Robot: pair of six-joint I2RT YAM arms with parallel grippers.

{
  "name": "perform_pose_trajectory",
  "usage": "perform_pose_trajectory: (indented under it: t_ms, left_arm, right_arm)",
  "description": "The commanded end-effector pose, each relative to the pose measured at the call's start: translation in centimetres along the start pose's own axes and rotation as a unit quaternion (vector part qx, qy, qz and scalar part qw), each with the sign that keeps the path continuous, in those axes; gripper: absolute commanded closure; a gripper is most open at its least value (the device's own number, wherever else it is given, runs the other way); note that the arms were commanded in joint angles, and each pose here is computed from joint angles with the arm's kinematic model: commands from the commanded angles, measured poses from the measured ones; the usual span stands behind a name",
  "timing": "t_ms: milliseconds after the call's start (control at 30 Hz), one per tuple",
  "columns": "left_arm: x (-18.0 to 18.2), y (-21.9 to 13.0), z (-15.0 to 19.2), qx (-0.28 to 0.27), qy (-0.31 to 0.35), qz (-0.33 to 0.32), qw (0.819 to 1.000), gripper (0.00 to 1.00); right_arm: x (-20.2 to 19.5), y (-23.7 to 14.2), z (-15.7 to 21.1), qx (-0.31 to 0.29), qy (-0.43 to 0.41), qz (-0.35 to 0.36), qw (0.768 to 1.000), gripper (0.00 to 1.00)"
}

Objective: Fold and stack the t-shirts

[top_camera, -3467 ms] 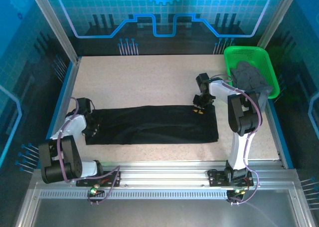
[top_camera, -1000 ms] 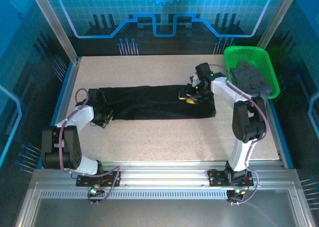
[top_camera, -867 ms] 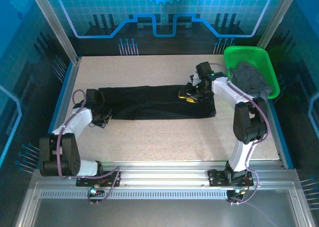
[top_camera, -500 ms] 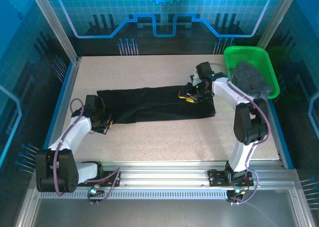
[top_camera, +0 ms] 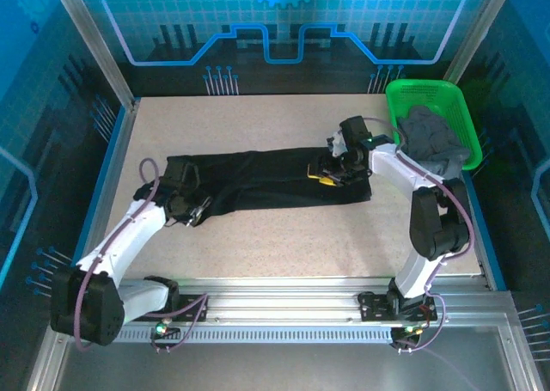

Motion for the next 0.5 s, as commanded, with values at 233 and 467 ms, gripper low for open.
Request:
perform_pose_trajectory:
  t_ms: [233,467]
  left_arm:
    - [-2.6,5.8,5.3,0.056,0.319,-0.058,0.944,0.53]
    - [-2.7,7.7,5.2,0.032,0.374,-0.093,0.922,0.50]
  right_arm:
    - [4.5,0.0,0.8,0.001,-0.066,-0.087,0.994,0.51]
    - [4.3,-0.2,0.8,-0.002,-0.061,-0.083,0.995,0.51]
Point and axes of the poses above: each hand's point on the last joint's axis, 136 mm out from that joint toward the fingers, its own y axis out along the fingers, its own x axis along the line the jaws close on, z = x × y, the point moved 2 cm from there along -y, back along the fingers, and after that the axes turned 12 degrees about -y, right-handed, at the moved point
